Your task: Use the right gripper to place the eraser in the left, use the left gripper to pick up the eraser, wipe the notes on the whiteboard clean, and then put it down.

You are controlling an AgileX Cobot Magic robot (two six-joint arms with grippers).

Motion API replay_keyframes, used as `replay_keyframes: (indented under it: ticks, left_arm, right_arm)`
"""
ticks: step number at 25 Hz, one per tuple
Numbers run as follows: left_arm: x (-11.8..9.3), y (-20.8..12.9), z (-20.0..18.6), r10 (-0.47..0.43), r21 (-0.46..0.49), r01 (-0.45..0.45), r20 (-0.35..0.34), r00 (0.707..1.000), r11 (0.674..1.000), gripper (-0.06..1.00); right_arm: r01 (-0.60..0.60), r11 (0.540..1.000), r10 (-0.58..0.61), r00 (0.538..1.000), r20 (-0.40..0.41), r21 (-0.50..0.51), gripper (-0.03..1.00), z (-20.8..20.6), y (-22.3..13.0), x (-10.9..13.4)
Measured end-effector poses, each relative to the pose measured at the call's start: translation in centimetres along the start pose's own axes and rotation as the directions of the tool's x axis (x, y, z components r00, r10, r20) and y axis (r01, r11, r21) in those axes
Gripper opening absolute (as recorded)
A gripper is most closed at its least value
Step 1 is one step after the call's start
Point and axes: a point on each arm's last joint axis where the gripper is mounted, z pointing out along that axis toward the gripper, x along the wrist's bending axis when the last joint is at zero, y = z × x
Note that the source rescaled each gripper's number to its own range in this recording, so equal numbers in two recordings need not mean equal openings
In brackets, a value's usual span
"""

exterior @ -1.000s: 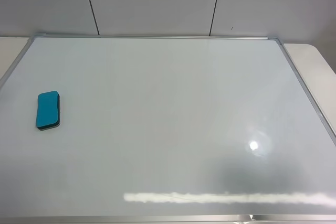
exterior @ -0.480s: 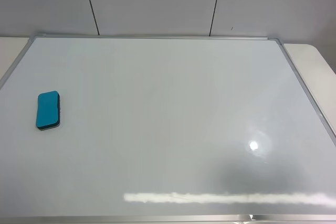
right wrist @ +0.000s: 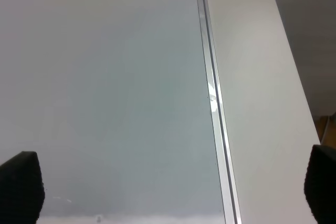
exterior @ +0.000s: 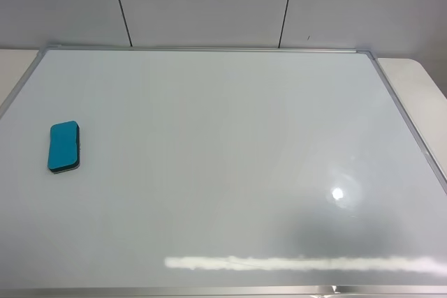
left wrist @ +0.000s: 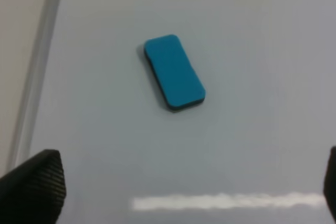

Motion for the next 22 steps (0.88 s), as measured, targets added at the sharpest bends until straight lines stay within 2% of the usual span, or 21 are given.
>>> replay_keyframes:
  ticks: [3, 8, 22]
  left_arm:
    - [0.00, 0.19, 0.04, 0.016, -0.025, -0.017, -0.008, 1.000, 1.000, 1.00]
    - [0.20, 0.01, 0.24, 0.006, -0.021, -0.008, -0.084, 0.996, 1.000, 1.00]
    - [0.20, 0.01, 0.24, 0.006, -0.021, -0.007, -0.088, 0.996, 1.000, 1.00]
  right_arm:
    - [0.000, 1.000, 0.000, 1.000, 0.000, 0.000, 1.00, 0.00, 0.00, 0.00]
    - [0.000, 1.000, 0.000, 1.000, 0.000, 0.000, 1.00, 0.00, 0.00, 0.00]
    - [0.000, 1.000, 0.000, 1.000, 0.000, 0.000, 1.00, 0.00, 0.00, 0.00]
